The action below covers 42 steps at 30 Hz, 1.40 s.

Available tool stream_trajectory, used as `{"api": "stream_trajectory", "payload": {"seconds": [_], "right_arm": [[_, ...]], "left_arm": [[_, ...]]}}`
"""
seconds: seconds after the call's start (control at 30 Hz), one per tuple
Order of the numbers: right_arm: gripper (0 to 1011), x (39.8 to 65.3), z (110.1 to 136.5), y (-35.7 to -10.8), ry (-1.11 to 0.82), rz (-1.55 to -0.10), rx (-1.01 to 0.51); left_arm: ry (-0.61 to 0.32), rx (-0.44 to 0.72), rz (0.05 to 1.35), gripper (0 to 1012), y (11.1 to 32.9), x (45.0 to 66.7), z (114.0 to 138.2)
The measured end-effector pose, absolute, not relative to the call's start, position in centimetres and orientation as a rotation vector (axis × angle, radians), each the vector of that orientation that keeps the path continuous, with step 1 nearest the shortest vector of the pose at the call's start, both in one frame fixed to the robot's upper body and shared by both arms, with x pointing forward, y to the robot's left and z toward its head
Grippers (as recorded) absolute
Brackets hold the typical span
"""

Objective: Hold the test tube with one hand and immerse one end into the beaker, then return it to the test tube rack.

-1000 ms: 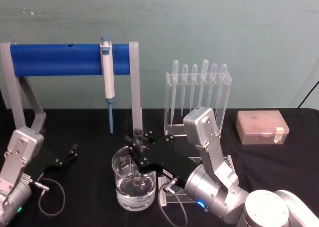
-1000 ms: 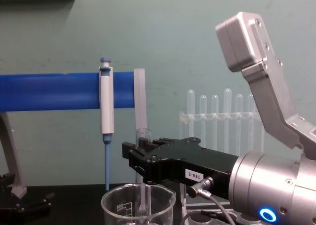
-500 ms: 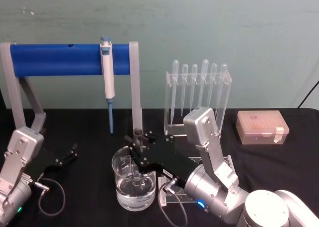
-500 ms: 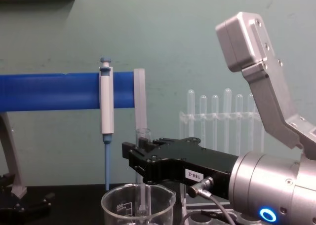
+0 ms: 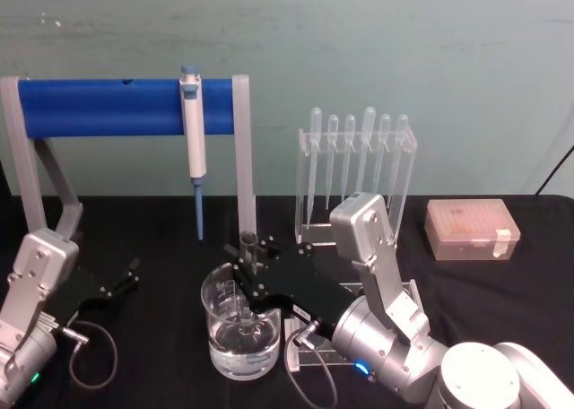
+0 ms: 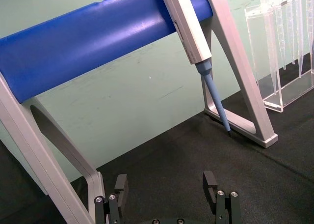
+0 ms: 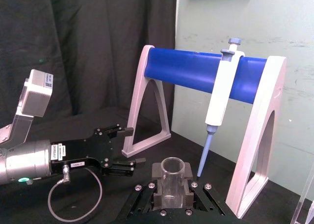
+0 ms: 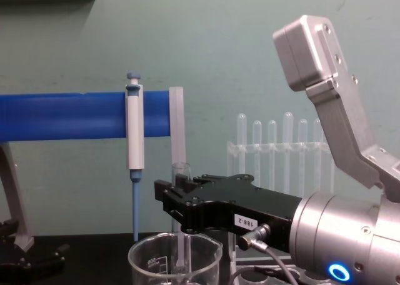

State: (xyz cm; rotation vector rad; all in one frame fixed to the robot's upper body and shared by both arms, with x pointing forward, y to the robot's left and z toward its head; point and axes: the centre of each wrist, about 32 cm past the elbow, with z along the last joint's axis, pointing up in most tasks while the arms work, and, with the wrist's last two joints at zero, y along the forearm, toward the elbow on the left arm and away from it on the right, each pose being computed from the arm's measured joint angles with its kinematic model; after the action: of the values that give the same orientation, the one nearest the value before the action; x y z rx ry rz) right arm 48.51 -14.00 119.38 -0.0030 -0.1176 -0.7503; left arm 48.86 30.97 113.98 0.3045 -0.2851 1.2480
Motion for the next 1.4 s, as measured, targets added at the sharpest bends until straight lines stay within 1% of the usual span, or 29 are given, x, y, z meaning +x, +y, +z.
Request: {"api": "stream_trajectory", "payload": {"seconds": [1.4], "right_arm": [[225,48.51,119.38,-14.0,-0.118,-0.75,-0.003]], "left_arm": [[-0.285,0.304,1.248,1000,30.97,48.86,113.98]]}}
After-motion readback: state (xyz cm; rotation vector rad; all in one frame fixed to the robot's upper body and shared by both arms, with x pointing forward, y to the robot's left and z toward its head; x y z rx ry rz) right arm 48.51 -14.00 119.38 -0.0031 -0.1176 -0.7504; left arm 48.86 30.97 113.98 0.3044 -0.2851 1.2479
